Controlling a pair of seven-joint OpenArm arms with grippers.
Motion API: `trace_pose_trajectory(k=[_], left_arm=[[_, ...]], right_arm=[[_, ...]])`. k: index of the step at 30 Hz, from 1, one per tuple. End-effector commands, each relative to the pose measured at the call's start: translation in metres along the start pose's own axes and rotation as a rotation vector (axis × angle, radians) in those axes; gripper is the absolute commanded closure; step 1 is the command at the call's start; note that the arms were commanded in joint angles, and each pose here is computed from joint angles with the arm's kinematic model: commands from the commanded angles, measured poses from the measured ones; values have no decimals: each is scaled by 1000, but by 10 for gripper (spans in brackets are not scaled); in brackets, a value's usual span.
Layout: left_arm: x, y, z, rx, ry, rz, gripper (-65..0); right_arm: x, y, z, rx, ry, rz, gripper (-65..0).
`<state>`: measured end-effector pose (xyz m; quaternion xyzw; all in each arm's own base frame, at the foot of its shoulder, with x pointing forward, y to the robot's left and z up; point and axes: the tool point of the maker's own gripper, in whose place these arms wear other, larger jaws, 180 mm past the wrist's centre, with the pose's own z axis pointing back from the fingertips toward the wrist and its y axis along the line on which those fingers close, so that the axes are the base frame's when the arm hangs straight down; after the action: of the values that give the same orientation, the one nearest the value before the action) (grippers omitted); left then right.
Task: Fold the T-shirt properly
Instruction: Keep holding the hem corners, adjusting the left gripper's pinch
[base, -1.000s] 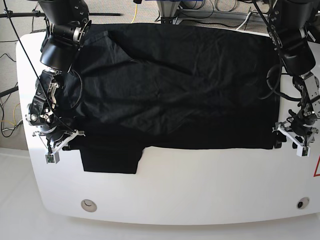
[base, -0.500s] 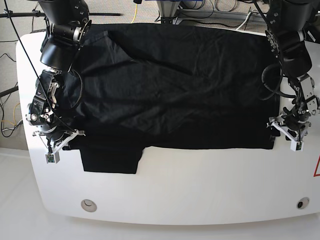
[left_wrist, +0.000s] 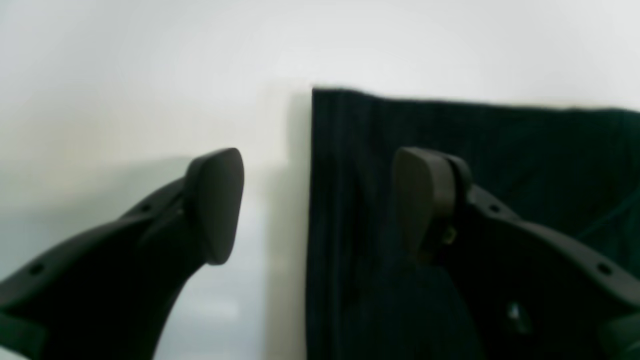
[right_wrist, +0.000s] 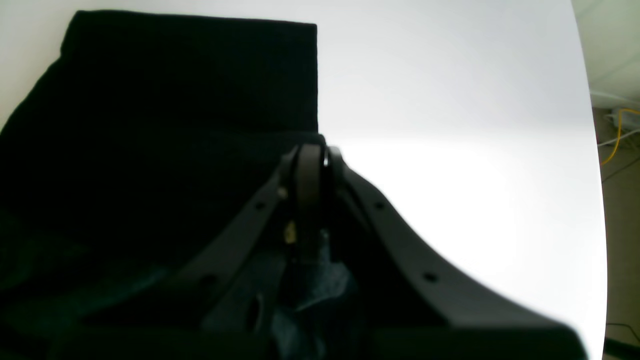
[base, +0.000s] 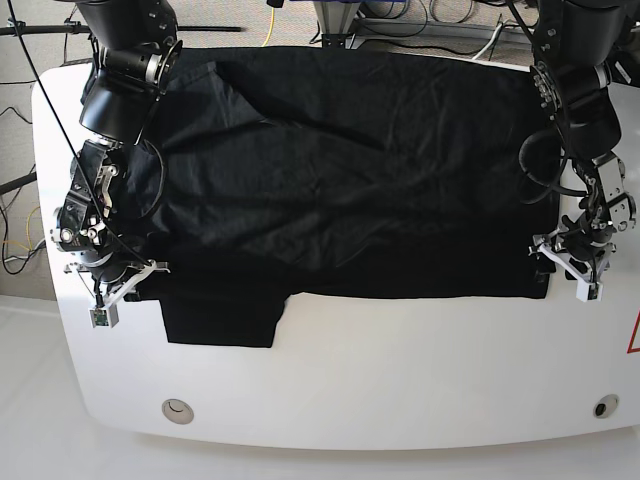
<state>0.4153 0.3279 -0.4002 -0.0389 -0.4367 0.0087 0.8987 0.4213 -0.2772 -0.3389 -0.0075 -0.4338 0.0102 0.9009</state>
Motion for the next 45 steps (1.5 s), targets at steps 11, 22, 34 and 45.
trace_pose_trajectory(k=[11, 22, 34, 45], left_arm=[[19, 2, -2, -5, -58, 25, -425], [6, -6, -8, -29, -53, 64, -242], [-5, -8, -10, -37, -12, 58, -319], [-3, -15, -12, -48, -14, 48, -297]], right_arm=[[28, -9, 6, -18, -73, 13, -2], [24, -7, 5, -15, -66, 14, -5], [25, -7, 5, -16, -66, 10, -5], [25, -6, 5, -12, -67, 11, -6]])
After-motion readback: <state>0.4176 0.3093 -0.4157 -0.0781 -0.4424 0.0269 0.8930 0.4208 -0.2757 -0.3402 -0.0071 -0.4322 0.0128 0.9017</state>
